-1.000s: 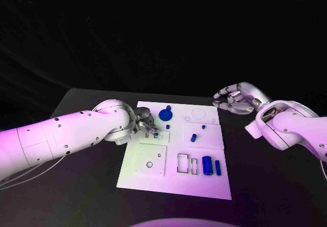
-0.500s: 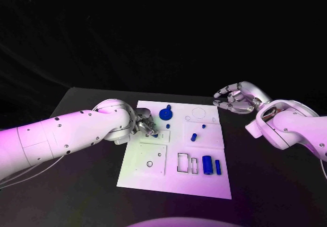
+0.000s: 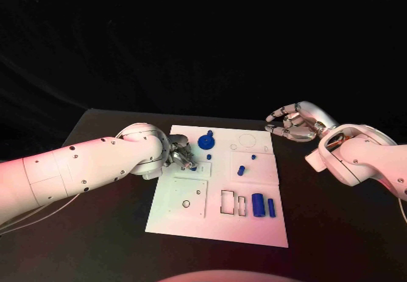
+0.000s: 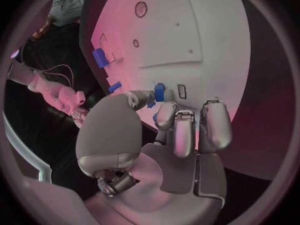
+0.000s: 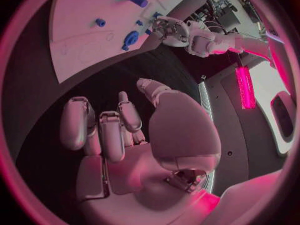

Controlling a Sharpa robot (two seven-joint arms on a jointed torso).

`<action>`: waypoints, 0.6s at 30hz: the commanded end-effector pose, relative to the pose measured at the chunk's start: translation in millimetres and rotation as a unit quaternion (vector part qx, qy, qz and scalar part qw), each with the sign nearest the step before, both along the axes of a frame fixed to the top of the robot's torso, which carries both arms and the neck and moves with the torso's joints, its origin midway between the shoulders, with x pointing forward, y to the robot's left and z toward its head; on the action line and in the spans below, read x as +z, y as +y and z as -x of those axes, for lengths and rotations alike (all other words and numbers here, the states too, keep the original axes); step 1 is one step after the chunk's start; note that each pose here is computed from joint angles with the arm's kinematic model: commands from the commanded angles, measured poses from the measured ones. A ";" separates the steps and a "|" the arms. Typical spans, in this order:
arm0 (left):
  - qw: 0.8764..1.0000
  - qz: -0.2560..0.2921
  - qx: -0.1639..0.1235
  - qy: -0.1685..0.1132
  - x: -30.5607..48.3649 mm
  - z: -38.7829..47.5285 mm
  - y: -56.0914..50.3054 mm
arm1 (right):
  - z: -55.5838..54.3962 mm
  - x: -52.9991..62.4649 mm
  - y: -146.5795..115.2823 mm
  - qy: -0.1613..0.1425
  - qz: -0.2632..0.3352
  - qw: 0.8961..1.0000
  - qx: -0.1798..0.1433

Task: Assemble the parts on the task board

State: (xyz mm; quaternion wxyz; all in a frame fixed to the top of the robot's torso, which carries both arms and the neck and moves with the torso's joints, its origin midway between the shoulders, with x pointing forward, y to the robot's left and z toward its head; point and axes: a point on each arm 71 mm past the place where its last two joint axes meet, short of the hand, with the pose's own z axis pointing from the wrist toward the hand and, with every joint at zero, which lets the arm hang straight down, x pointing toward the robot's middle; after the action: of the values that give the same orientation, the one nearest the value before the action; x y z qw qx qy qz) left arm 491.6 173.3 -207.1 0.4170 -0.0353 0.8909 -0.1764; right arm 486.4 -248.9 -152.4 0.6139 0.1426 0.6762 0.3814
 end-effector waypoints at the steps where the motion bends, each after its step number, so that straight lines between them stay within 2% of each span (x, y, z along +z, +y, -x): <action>1: 1.000 -0.007 -0.012 0.006 -2.2 2.0 -2.4 | 0.6 0.2 0.9 -0.003 0.000 1.000 0.005; 18: 1.000 -0.012 -0.018 0.014 -4.2 1.7 -4.1 | 0.8 -0.1 0.3 -0.003 0.000 1.000 0.004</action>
State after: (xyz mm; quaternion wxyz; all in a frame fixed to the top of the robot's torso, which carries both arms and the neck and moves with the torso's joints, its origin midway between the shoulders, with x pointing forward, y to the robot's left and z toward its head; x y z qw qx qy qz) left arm 492.5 172.4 -207.9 0.4148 -0.0289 0.8930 -0.1724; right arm 486.3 -249.3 -152.6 0.6143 0.1429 0.6759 0.3813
